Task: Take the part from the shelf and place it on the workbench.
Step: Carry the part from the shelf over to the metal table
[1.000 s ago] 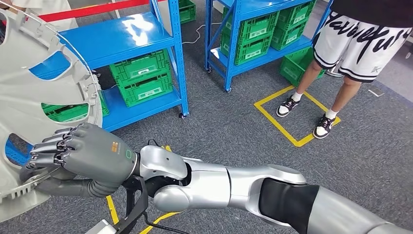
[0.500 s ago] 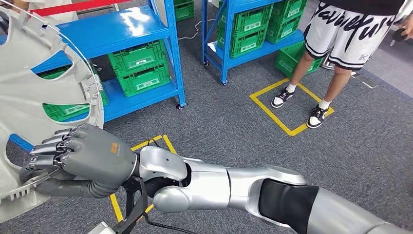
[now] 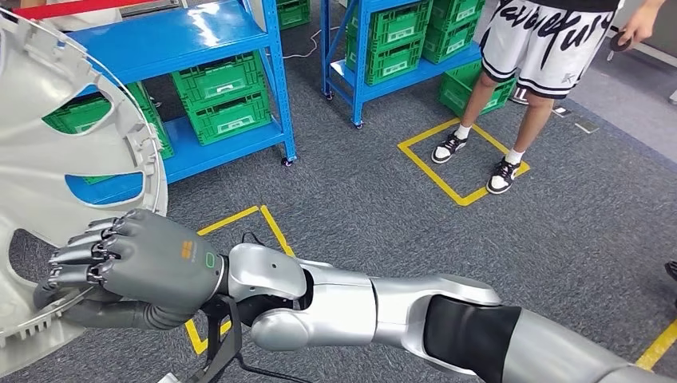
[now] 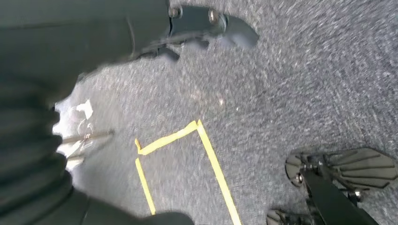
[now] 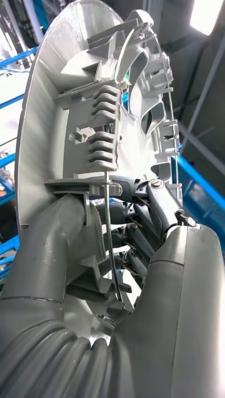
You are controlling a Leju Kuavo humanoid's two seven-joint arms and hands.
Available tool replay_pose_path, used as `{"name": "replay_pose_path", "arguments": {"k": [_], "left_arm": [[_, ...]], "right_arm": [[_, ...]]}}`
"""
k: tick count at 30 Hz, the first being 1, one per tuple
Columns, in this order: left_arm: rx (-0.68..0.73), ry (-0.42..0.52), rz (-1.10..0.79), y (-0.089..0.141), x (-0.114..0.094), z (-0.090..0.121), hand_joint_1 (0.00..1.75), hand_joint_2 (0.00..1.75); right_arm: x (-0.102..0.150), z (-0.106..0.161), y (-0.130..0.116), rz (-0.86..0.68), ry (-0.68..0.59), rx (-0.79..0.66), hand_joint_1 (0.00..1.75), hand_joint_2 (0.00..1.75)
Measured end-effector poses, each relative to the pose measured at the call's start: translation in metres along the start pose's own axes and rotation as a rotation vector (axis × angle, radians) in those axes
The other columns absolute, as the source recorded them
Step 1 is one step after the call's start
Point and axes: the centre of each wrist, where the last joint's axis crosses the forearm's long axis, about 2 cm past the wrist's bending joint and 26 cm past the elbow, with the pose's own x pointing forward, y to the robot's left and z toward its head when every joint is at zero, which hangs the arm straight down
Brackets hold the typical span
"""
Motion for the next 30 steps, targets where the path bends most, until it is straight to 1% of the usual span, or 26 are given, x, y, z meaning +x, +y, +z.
{"name": "replay_pose_path", "arguments": {"k": [11, 15, 19, 30], "left_arm": [[-0.004, 0.004, -0.014, -0.0013, -0.0042, 0.0000, 0.00, 1.75], [-0.002, -0.003, -0.016, -0.0006, -0.0008, 0.0000, 0.00, 1.75], [-0.005, 0.002, -0.015, -0.0017, -0.0031, 0.0001, 0.00, 1.75], [-0.008, -0.003, -0.029, -0.0027, -0.0008, 0.0003, 0.00, 1.75]], "right_arm": [[0.0006, 0.0015, 0.0029, 0.014, 0.002, 0.019, 1.75, 1.75], [-0.0002, 0.0019, 0.0018, 0.020, 0.005, 0.017, 1.75, 1.75], [-0.0005, 0.0020, 0.0014, 0.025, 0.005, 0.021, 1.75, 1.75], [-0.0021, 0.0054, 0.0036, 0.021, 0.012, 0.054, 1.75, 1.75]]}}
